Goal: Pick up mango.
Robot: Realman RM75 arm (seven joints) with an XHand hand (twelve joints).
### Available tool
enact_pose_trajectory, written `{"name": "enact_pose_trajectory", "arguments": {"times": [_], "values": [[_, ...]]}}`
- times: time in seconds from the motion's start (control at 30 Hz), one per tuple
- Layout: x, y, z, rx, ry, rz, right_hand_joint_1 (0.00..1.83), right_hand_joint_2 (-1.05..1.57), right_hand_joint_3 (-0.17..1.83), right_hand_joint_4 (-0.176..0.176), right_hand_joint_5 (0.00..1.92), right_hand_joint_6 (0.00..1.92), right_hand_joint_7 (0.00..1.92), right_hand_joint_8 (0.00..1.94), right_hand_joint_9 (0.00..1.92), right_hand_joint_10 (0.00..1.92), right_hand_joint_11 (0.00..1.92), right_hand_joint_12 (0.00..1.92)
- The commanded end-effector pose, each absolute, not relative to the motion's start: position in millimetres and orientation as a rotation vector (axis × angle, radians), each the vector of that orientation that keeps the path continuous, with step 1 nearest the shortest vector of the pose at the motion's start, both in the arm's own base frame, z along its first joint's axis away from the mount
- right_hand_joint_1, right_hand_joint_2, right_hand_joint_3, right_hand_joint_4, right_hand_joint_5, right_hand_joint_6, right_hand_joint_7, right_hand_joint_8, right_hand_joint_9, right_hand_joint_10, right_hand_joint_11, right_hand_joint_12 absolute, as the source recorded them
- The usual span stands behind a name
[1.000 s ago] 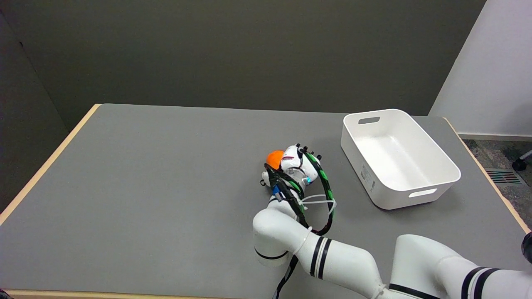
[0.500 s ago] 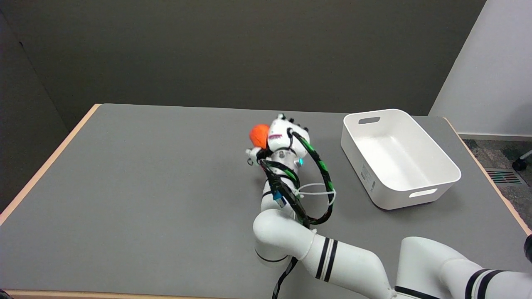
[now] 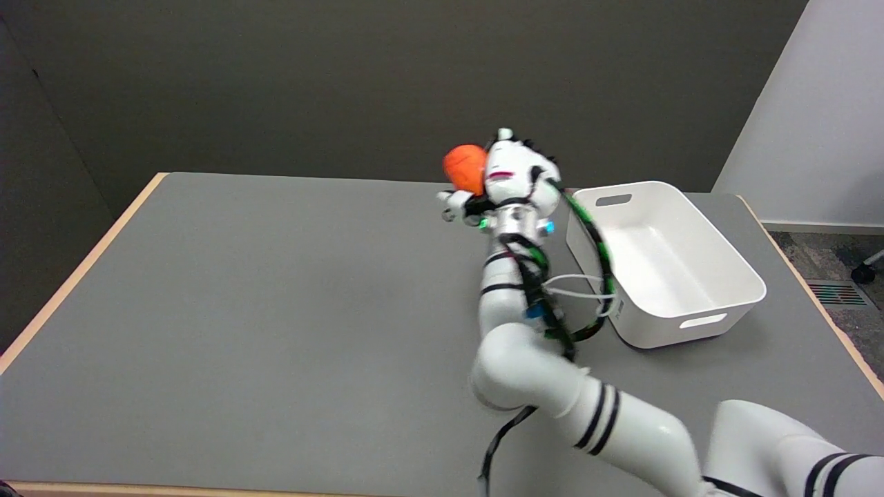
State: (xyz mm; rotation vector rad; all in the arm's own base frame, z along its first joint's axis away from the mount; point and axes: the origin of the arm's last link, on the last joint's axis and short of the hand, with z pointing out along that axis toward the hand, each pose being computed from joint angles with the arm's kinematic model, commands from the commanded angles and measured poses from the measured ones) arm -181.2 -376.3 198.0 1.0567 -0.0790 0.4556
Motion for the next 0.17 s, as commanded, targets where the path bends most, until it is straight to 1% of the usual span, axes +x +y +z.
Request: {"name": "enact_pose_trajectory", "arguments": {"times": [0.03,0.17], "values": [[-176.0,-369.7,364.0,0.921,-0.115,0.329,1.04,1.13,0.39,-0.176,0.64,1.56,0.60,1.94,1.06,1.92,0.95,1.92],[-174.5,-368.0,411.9,0.879,-0.126,0.319,1.04,1.13,0.38,-0.176,0.63,1.56,0.57,1.94,1.04,1.92,0.92,1.92]]}}
